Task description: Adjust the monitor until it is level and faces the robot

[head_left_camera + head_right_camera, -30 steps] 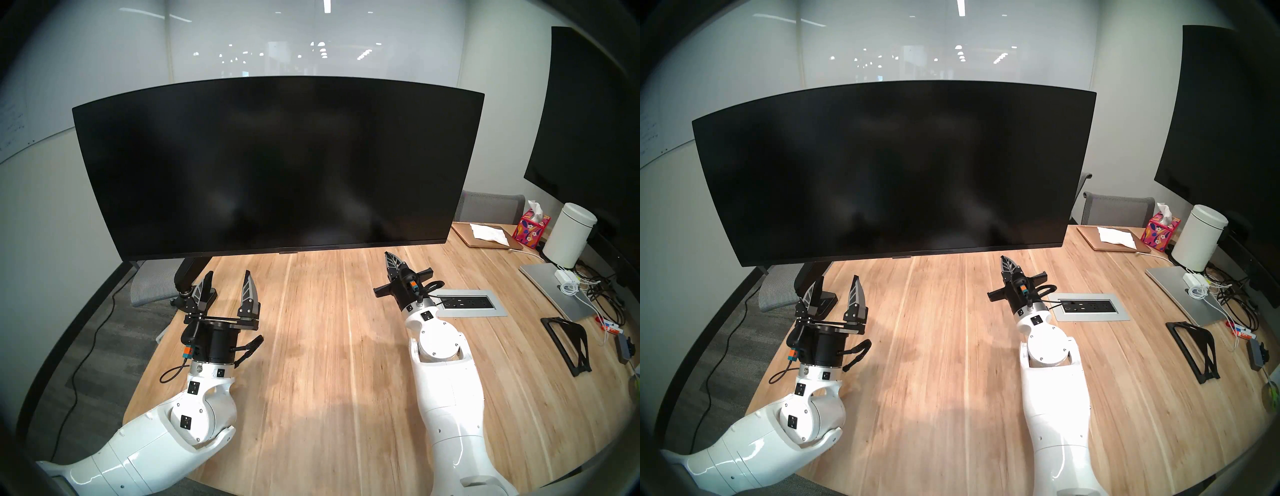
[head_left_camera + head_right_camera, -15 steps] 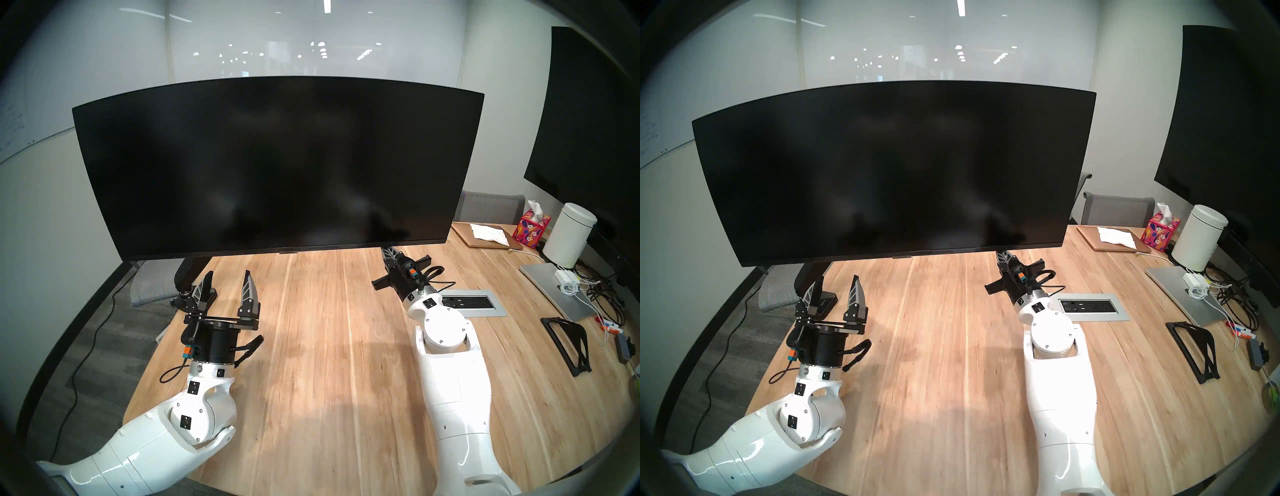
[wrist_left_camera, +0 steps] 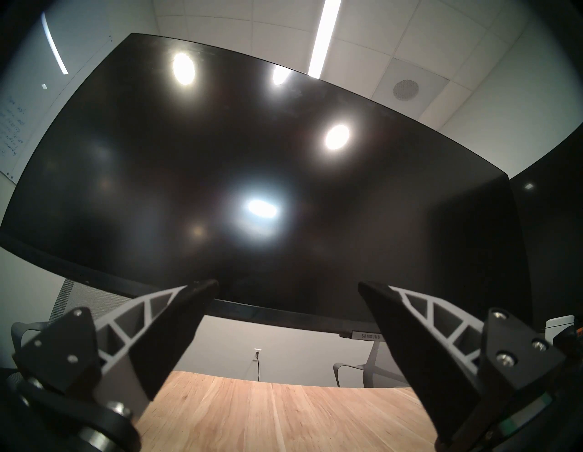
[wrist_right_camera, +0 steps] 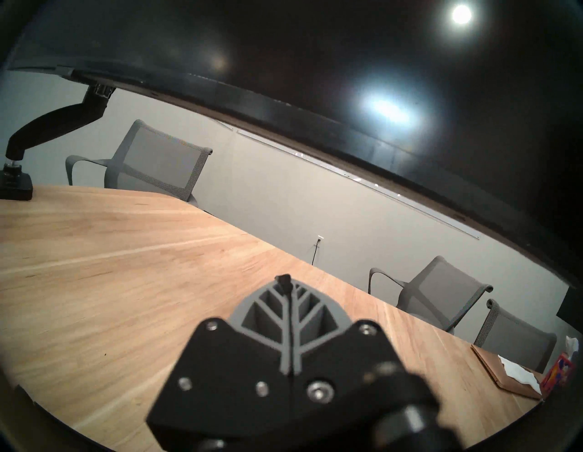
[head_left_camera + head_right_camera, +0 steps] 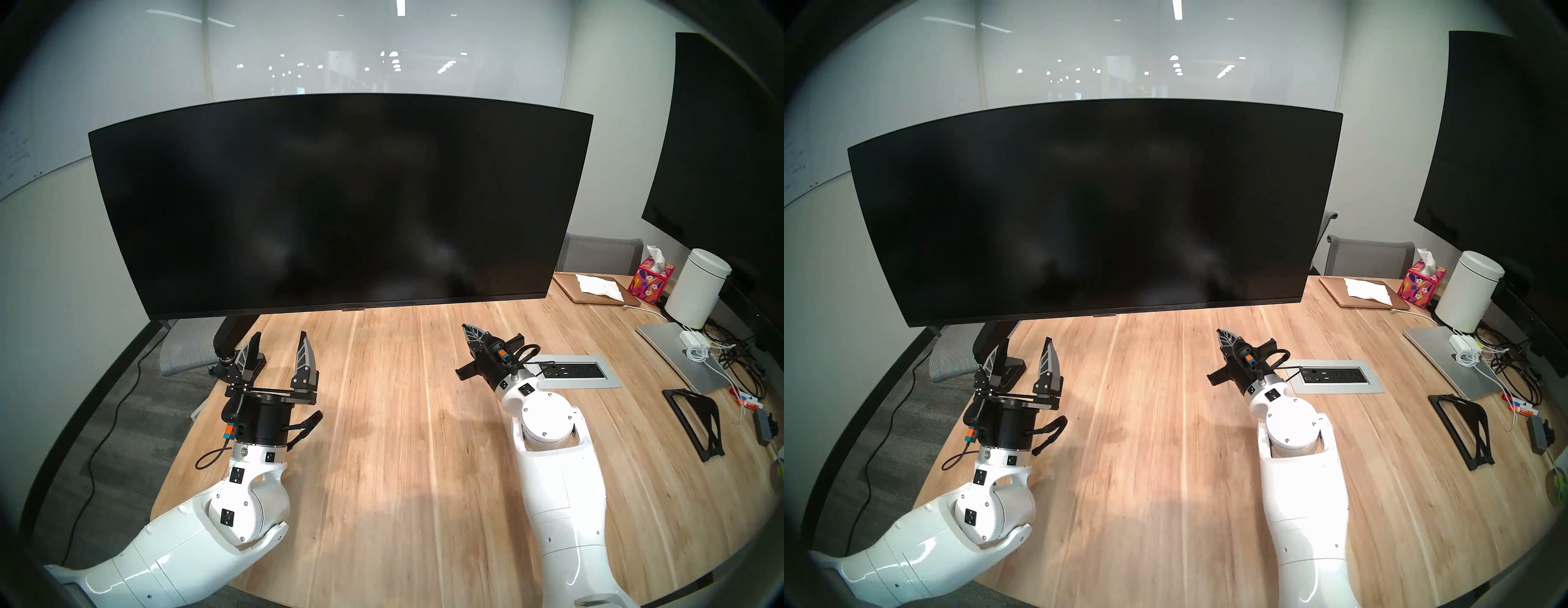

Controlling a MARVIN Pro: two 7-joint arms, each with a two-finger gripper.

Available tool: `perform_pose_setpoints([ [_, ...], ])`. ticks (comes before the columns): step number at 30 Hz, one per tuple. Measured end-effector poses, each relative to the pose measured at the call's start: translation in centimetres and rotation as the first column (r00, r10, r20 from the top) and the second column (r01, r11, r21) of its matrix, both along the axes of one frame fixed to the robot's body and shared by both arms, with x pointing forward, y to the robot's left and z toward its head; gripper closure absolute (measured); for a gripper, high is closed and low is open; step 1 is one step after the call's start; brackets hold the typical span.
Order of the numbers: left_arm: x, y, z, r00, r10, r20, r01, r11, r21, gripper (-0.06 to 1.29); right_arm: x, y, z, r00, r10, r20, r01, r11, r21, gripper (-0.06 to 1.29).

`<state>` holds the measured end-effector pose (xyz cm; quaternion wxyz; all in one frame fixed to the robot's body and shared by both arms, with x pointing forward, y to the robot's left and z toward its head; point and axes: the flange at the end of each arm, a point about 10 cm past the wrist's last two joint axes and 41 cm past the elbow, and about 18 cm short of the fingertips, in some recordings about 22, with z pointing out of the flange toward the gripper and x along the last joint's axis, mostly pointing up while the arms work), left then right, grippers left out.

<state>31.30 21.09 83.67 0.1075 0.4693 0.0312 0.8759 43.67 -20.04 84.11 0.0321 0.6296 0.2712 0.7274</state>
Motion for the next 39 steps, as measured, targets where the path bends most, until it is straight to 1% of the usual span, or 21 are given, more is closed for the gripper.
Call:
perform_pose_setpoints([
  [7, 0.0, 0.0, 0.0, 1.0, 0.0, 0.0, 0.0, 1.0, 0.0, 0.0, -2.0, -0.4, 0.9, 0.998, 0.043, 0.049, -0.043, 0.999, 0.0, 1.25],
  [11, 0.0, 0.0, 0.0, 1.0, 0.0, 0.0, 0.0, 1.0, 0.001, 0.0, -3.4, -1.0, 1.6, 0.993, 0.063, 0.102, -0.063, 0.998, 0.0, 1.25],
  [15, 0.0, 0.0, 0.0, 1.0, 0.0, 0.0, 0.0, 1.0, 0.001, 0.0, -4.7, -1.4, 2.4, 0.984, 0.072, 0.163, -0.072, 0.997, -0.008, 1.25],
  [19, 0.0, 0.0, 0.0, 1.0, 0.0, 0.0, 0.0, 1.0, 0.001, 0.0, -6.3, -1.7, 3.1, 0.971, 0.07, 0.231, -0.067, 0.998, -0.018, 1.25],
  [24, 0.0, 0.0, 0.0, 1.0, 0.0, 0.0, 0.0, 1.0, 0.001, 0.0, -7.7, -1.1, 3.2, 0.955, 0.076, 0.286, -0.07, 0.997, -0.029, 1.25],
  [25, 0.0, 0.0, 0.0, 1.0, 0.0, 0.0, 0.0, 1.0, 0.001, 0.0, -7.9, -0.9, 3.1, 0.953, 0.078, 0.293, -0.072, 0.997, -0.032, 1.25],
  [31, 0.0, 0.0, 0.0, 1.0, 0.0, 0.0, 0.0, 1.0, 0.001, 0.0, -8.6, 0.4, 2.6, 0.926, 0.091, 0.365, -0.073, 0.995, -0.062, 1.25],
  [35, 0.0, 0.0, 0.0, 1.0, 0.0, 0.0, 0.0, 1.0, 0.001, 0.0, -8.5, 1.2, 1.4, 0.914, 0.086, 0.397, -0.068, 0.996, -0.058, 1.25],
  [39, 0.0, 0.0, 0.0, 1.0, 0.0, 0.0, 0.0, 1.0, 0.001, 0.0, -8.3, 1.5, 0.6, 0.902, 0.073, 0.426, -0.056, 0.997, -0.052, 1.25],
])
